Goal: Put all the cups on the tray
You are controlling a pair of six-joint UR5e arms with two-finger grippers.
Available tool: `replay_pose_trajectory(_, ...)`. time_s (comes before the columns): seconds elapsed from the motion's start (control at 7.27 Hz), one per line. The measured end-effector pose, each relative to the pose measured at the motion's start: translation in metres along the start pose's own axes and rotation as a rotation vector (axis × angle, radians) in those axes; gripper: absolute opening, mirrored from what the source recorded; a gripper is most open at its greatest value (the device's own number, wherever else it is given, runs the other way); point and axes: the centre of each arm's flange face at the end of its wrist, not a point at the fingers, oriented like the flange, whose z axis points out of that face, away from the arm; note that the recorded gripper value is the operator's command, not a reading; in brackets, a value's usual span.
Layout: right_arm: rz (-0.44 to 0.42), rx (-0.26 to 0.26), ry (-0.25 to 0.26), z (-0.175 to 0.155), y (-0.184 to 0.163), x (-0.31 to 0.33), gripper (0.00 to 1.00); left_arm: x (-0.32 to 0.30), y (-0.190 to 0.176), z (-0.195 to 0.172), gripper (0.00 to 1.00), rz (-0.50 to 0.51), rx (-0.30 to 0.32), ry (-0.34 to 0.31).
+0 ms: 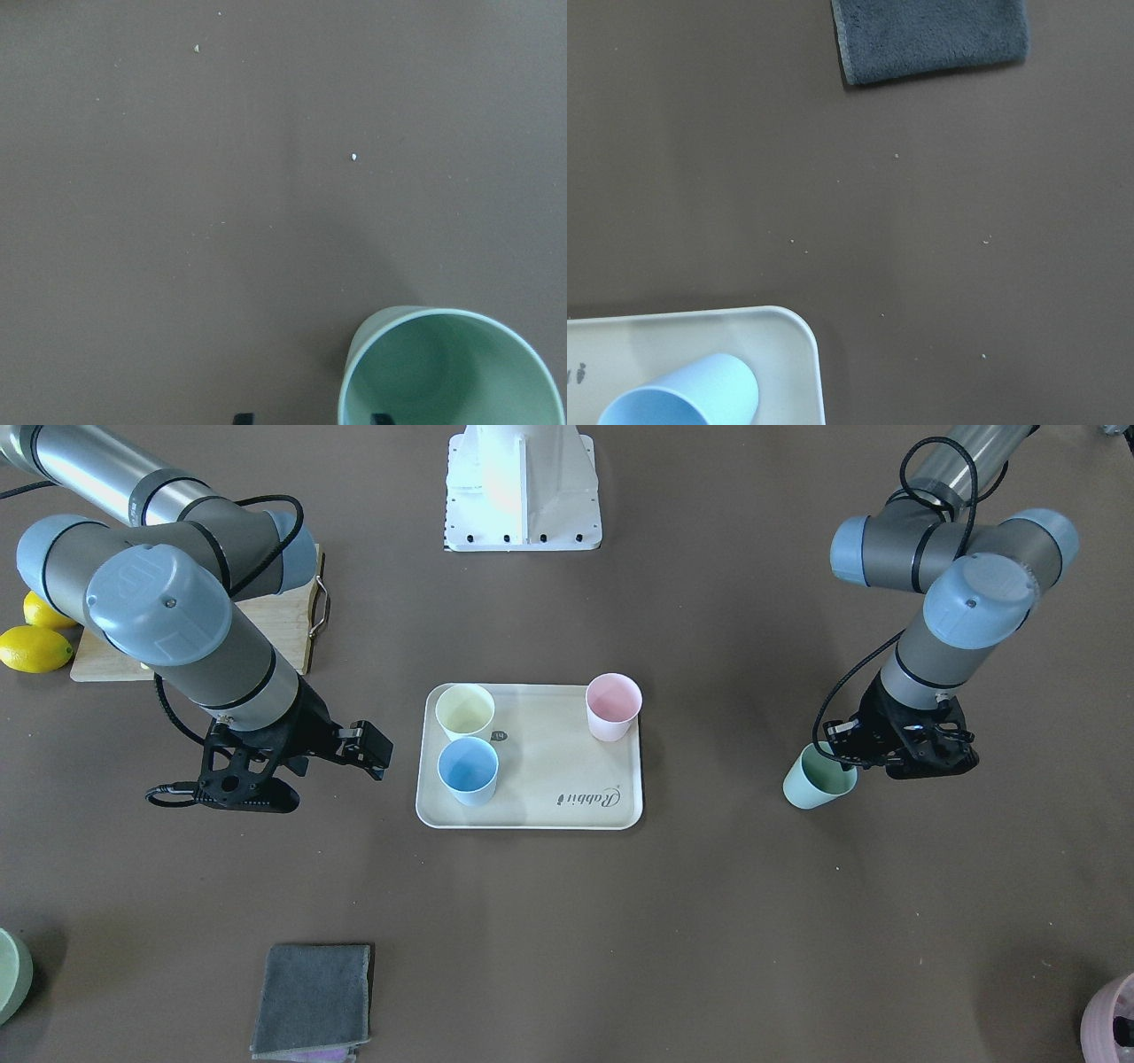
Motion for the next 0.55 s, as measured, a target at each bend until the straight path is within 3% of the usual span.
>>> replay_pose_trajectory(0.55,-0.001,0.004,-0.002,-0.002,0.001,0.002,1.00,0.061,-0.006,-0.044,0.00,-0.047,0.041,0.097)
